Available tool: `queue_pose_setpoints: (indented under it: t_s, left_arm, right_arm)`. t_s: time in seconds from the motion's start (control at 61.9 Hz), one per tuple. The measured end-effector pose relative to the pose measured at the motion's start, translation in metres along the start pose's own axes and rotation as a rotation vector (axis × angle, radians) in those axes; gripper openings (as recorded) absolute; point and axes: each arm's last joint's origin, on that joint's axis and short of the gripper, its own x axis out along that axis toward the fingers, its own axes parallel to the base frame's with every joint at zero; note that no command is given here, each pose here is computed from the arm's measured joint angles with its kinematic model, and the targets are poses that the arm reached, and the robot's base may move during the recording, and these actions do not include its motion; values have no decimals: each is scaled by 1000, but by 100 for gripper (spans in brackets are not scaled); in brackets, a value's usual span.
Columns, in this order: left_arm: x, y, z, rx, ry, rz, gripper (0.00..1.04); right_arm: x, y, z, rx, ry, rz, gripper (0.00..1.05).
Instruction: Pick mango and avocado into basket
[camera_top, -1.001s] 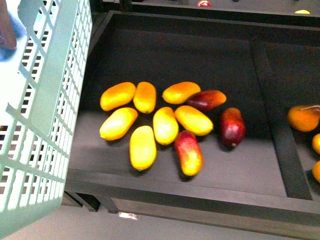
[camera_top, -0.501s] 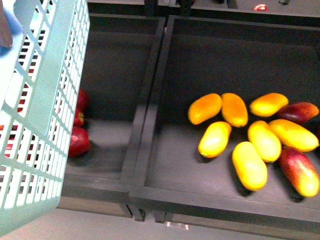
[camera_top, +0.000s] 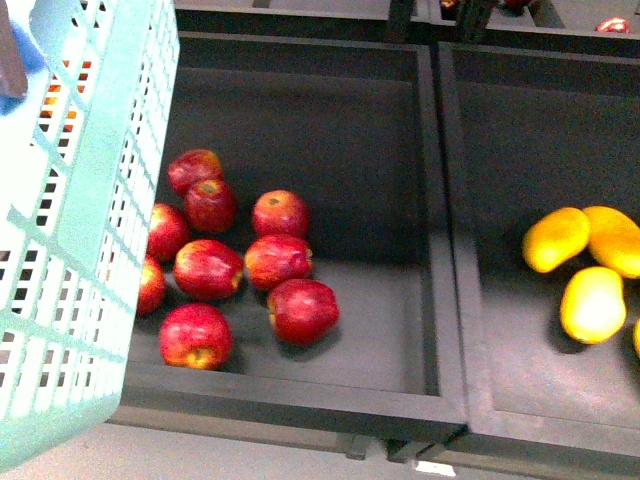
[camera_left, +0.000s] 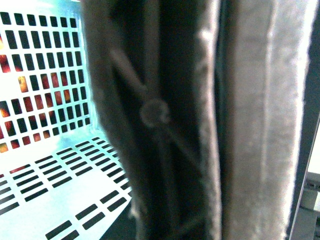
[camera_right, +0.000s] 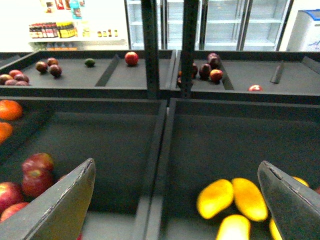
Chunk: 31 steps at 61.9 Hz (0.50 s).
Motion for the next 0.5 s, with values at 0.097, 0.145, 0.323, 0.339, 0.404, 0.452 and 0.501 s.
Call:
queue_pose_setpoints:
  t_s: [0.097, 0.145, 0.323, 0.339, 0.404, 0.452, 0.501]
  left_arm:
    - [0, 0, 0, -1, 2, 0, 14]
    - [0, 0, 0, 1, 3, 1, 14]
    - [0, 0, 3, 13, -43, -2, 14]
    - [0, 0, 3, 15, -42, -2, 14]
    - [0, 0, 2, 18, -21, -1, 14]
    - [2, 0, 1, 51, 59, 35, 14]
    - [6, -3, -3, 202, 206, 95, 14]
  right_arm:
    - [0, 0, 0, 0, 0, -1, 96]
    - [0, 0, 0, 0, 0, 3, 96]
    - [0, 0, 0, 0, 1, 7, 96]
    - [0, 0, 0, 0, 1, 7, 96]
    - [0, 0, 0, 0, 1, 3, 96]
    - [0, 0, 0, 0, 1, 3, 96]
    - [0, 0, 0, 0, 1, 1, 96]
